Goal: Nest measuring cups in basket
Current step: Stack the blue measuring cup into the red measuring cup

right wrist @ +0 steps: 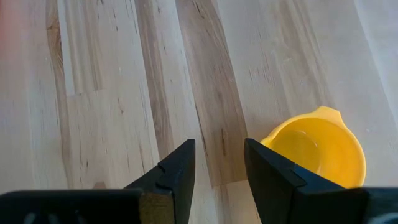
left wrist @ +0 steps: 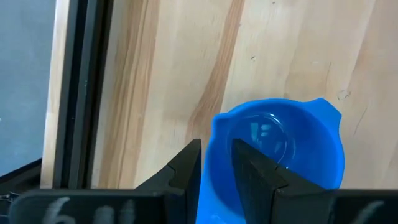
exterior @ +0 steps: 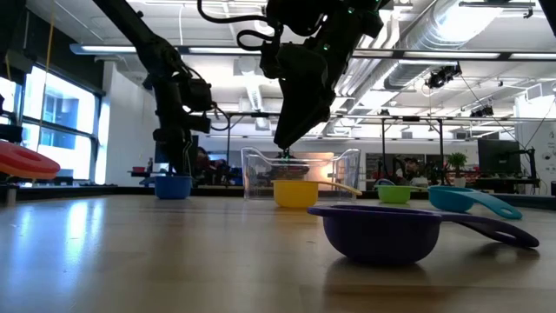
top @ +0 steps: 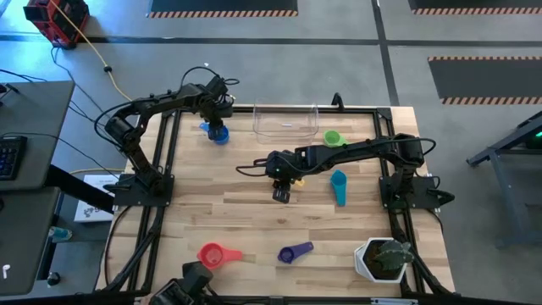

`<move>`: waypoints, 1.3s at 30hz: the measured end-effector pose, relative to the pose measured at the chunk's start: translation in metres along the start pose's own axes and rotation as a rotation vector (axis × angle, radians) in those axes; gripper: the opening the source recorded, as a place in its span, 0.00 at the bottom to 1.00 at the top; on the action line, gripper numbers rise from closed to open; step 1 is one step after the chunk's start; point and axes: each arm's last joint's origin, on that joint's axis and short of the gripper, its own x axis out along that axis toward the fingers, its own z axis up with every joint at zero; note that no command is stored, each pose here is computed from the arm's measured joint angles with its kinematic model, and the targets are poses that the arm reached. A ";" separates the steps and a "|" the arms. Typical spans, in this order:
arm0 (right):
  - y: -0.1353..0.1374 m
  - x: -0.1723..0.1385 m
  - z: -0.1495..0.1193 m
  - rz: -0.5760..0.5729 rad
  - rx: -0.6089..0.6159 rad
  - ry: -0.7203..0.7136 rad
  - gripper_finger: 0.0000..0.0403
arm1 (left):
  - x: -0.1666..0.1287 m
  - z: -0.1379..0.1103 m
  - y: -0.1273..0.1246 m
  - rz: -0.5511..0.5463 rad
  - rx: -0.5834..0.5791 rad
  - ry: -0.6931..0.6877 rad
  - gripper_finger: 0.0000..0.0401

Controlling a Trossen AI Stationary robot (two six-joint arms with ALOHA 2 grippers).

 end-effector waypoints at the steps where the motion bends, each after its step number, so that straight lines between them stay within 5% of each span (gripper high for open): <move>1: 0.000 0.000 0.000 0.000 0.000 0.000 0.32 | 0.000 0.000 0.000 0.001 0.001 -0.001 0.19; 39: 0.000 0.000 0.000 0.000 0.004 -0.003 0.32 | 0.000 0.001 0.001 0.028 0.021 0.006 0.20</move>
